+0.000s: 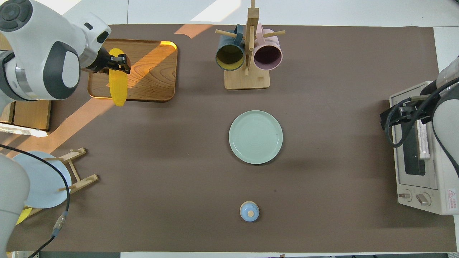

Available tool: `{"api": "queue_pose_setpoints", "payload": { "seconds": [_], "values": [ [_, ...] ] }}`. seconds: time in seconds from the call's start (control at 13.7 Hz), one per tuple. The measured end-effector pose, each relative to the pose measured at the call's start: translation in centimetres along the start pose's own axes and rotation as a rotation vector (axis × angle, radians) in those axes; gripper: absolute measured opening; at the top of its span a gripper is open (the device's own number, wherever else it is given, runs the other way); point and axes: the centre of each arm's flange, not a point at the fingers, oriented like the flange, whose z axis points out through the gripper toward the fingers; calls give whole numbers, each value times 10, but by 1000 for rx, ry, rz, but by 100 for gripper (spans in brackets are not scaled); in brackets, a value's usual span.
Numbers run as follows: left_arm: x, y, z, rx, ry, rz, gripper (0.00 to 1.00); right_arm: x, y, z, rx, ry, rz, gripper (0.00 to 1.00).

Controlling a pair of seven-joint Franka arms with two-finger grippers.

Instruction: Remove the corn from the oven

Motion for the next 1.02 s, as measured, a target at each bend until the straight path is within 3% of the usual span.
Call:
{"api": "queue_pose_setpoints", "payload": {
  "seconds": [0.29,0.66,0.73,0.95,1.02],
  "values": [
    [39,-19,75,-19,52,58,56,-4,12,5,5,-15,27,100],
    [40,-18,79,-19,92,101,56,-4,8,4,3,-4,30,100],
    [40,-18,80,-19,89,102,62,-4,8,4,3,-4,29,100],
    [37,-21,64,-19,59,99,99,-3,7,4,2,-2,29,100],
    [37,-22,46,-19,67,99,100,-3,7,4,2,-2,29,100]
  ]
}}
